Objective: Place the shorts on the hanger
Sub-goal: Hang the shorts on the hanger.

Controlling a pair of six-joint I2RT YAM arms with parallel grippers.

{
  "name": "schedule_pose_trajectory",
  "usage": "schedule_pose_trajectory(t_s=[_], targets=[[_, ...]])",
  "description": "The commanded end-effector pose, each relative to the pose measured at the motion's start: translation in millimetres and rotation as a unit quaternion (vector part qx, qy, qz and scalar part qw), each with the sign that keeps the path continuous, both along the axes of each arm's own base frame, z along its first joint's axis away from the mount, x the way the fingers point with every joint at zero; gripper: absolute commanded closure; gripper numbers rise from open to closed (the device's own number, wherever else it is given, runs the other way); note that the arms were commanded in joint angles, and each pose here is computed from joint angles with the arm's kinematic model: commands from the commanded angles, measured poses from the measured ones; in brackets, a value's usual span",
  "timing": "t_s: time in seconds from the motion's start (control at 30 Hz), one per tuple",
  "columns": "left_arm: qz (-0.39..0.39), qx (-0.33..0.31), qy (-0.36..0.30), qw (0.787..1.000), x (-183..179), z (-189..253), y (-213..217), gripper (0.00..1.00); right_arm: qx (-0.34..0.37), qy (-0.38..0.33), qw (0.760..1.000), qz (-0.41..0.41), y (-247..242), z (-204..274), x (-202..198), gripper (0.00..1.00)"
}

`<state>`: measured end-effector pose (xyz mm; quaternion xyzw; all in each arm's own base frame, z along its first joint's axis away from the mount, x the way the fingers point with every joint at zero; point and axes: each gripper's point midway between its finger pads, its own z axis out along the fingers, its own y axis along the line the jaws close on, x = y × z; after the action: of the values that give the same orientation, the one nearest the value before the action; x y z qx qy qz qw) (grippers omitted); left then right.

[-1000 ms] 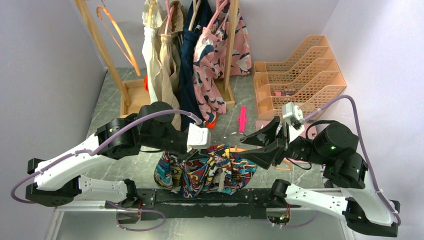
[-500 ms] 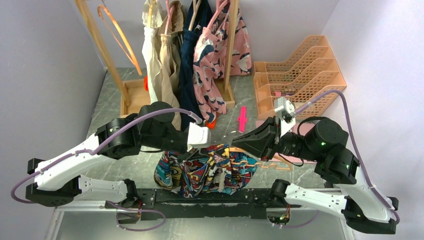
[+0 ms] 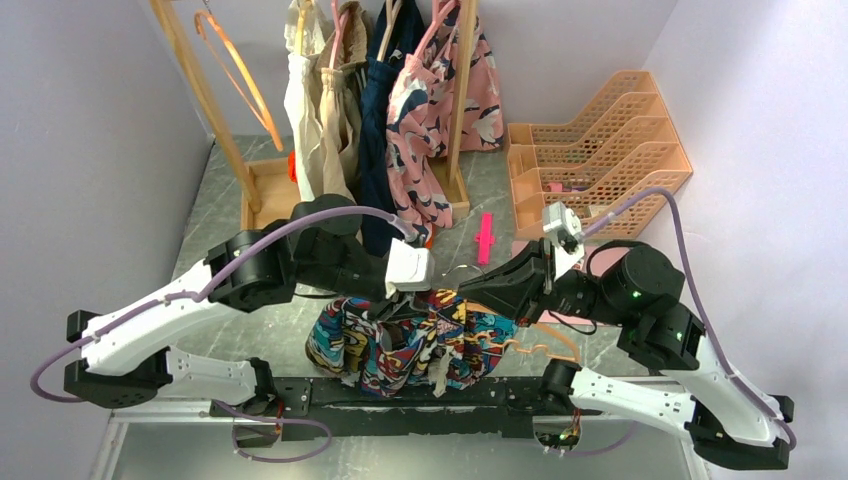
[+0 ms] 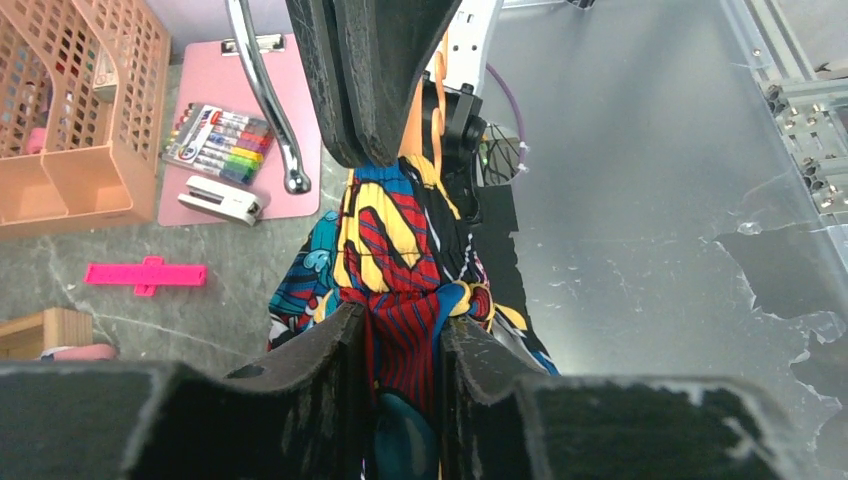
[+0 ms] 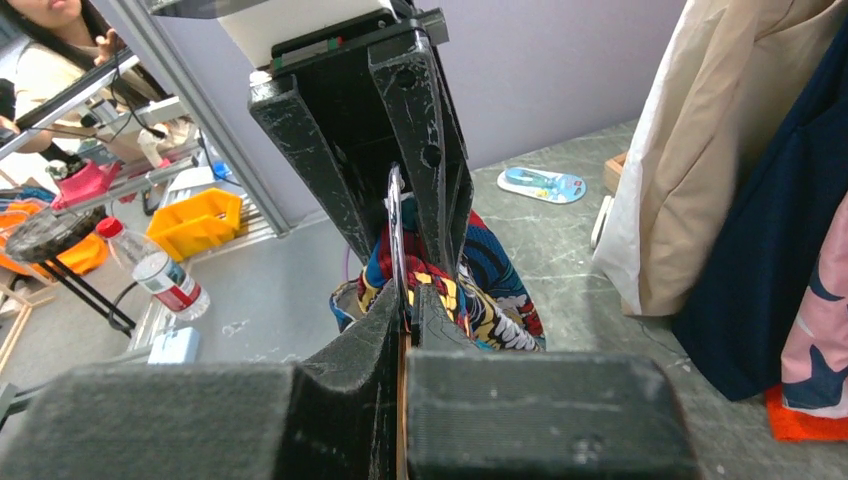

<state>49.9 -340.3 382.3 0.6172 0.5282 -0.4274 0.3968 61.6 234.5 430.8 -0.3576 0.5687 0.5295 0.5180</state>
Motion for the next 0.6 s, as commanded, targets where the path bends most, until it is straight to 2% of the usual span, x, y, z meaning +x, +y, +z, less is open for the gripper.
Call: schedule_pose_trajectory(t_s=[0.0, 0.07, 0.13, 0.23, 0.33, 0.4, 0.57], targets=[[-0.029, -0.053, -0.007, 0.998, -5.7, 30.7, -14.5, 0.71, 0.059, -0.027, 0.998, 0.001, -4.0, 28.2, -3.2, 1.00], [-0.033, -0.050, -0.004, 0.998, -5.9, 28.2, -17.8, 0.73, 0.068, -0.029, 0.997, -0.004, -6.1, 30.7, -2.3, 1.00], [-0.034, -0.047, 0.001, 0.998, -5.8, 25.1, -20.8, 0.68, 0.077, -0.032, 0.996, -0.010, -8.8, 32.5, -1.6, 1.00], [-0.021, -0.043, 0.002, 0.999, -1.8, 25.9, -21.1, 0.45, 0.094, -0.036, 0.995, -0.017, -14.9, 34.7, -2.1, 1.00], [-0.009, -0.055, -0.003, 0.998, -0.9, 37.3, -13.5, 0.29, 0.110, -0.039, 0.993, -0.022, -19.7, 37.0, -2.9, 1.00], [-0.003, -0.069, -0.008, 0.998, -1.3, 46.8, -5.9, 0.11, 0.117, -0.040, 0.992, -0.024, -22.0, 37.9, -3.6, 1.00], [0.004, -0.104, -0.018, 0.994, -6.2, 68.4, 13.9, 0.06, 0.141, -0.044, 0.989, -0.029, -27.6, 41.2, -4.3, 1.00]])
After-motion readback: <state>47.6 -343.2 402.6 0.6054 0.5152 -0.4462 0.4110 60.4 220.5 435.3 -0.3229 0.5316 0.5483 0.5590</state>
